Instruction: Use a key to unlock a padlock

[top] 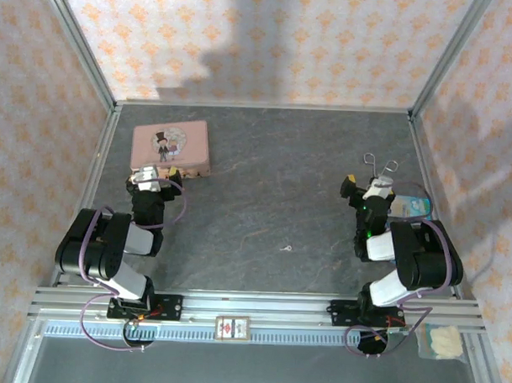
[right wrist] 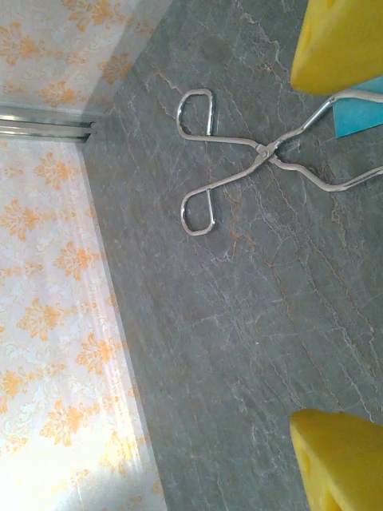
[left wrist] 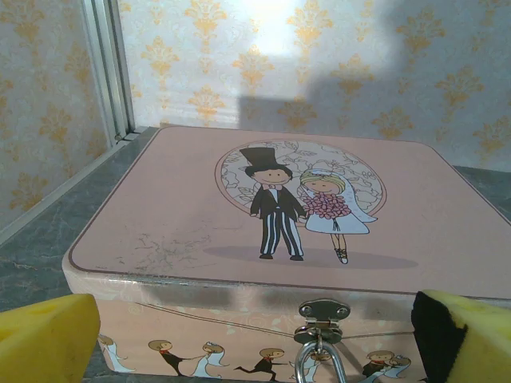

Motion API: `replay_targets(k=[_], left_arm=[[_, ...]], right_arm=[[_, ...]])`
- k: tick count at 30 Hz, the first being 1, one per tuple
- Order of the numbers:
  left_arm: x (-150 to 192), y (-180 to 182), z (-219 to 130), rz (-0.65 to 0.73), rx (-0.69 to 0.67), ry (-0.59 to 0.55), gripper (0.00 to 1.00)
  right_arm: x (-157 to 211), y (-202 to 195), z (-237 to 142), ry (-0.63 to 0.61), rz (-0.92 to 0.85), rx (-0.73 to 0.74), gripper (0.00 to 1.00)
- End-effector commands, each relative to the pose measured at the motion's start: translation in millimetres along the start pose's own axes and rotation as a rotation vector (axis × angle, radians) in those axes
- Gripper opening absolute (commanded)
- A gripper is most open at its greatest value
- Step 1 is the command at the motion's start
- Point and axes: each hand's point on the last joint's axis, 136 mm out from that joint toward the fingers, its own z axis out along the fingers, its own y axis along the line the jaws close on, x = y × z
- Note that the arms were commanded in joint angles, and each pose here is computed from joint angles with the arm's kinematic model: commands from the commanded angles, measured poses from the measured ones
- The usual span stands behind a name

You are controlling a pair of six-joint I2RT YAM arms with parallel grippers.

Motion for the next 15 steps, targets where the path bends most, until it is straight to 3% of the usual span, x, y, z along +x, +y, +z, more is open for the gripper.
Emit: replay_targets(k=[1, 15], left_arm=[[-7.6, 0.2, 3.7, -0.004, 0.004, -0.022, 1.00], [-7.7, 0.1, 3.7, -0.006, 0.005, -0.022, 1.00]], right_arm=[[-14.9, 1.3, 2.5, -0.048, 0.000, -0.005, 1.00], [-15.3, 1.8, 3.3, -0.047, 0.002, -0.006, 1.00]])
